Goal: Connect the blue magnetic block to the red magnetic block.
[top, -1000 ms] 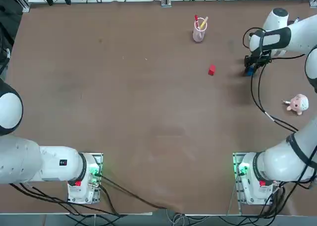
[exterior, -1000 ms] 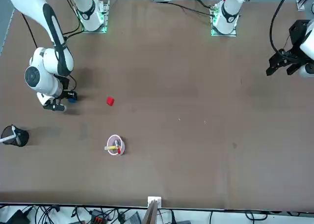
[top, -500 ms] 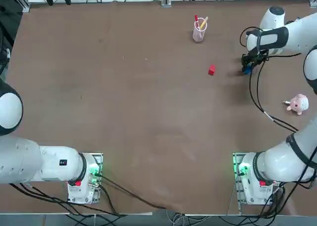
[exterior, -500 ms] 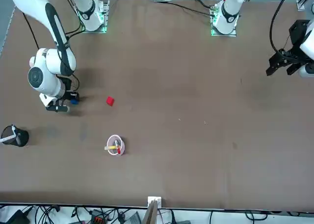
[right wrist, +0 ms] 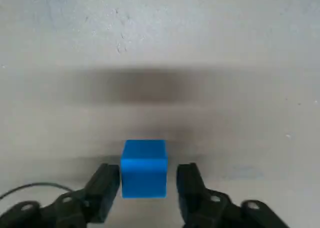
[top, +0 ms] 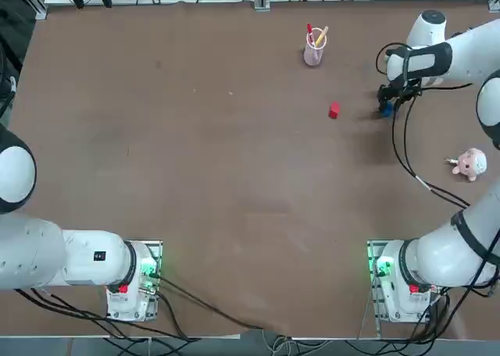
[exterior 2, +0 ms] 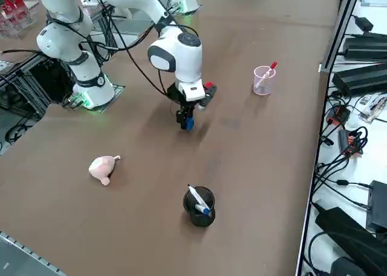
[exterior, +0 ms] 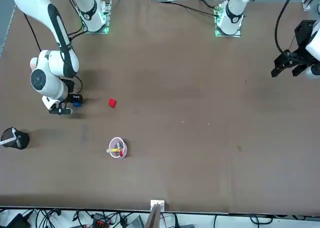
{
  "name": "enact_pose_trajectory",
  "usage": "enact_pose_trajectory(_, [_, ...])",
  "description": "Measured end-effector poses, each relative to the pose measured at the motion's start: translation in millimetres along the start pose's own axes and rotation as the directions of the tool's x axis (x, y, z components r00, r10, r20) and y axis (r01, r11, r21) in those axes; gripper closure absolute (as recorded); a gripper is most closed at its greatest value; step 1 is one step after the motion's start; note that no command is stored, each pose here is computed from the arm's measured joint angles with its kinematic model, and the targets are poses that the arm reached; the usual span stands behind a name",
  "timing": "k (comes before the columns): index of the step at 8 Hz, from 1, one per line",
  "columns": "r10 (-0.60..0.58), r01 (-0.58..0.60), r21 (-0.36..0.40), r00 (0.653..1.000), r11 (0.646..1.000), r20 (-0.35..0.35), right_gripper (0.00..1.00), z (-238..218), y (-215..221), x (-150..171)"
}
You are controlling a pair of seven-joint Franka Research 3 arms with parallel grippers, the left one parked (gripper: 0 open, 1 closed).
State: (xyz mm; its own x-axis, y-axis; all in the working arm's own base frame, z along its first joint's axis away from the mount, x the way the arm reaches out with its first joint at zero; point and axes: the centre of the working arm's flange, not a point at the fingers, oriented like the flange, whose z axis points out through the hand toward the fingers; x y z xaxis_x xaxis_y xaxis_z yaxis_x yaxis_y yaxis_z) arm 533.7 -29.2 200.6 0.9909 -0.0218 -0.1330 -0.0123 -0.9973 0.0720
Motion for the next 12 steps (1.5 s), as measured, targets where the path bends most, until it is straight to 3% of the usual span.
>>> enact_pose_trajectory(1, [-0.003, 0.003, 0.0, 1.0, 1.0, -0.002, 0.03, 0, -1, 1])
enact_pose_trajectory(2, [-0.006, 0.006, -0.001, 1.0, 1.0, -0.006, 0.0, -6, -2, 5])
enact_pose_trajectory(4, [-0.024, 0.024, 0.004, 1.0, 1.0, 0.018, 0.0, -40, -11, 15])
enact_pose_trajectory(6, [-0.108, 0.108, 0.022, 0.994, 0.994, 0.008, 0.0, -100, -62, 25])
enact_pose_trajectory(8, [-0.157, 0.158, 0.038, 0.987, 0.987, -0.025, 0.0, -119, -122, 21])
enact_pose_trajectory(12, [0.066, -0.065, 0.05, 0.998, 0.997, -0.023, 0.0, -79, -227, 3])
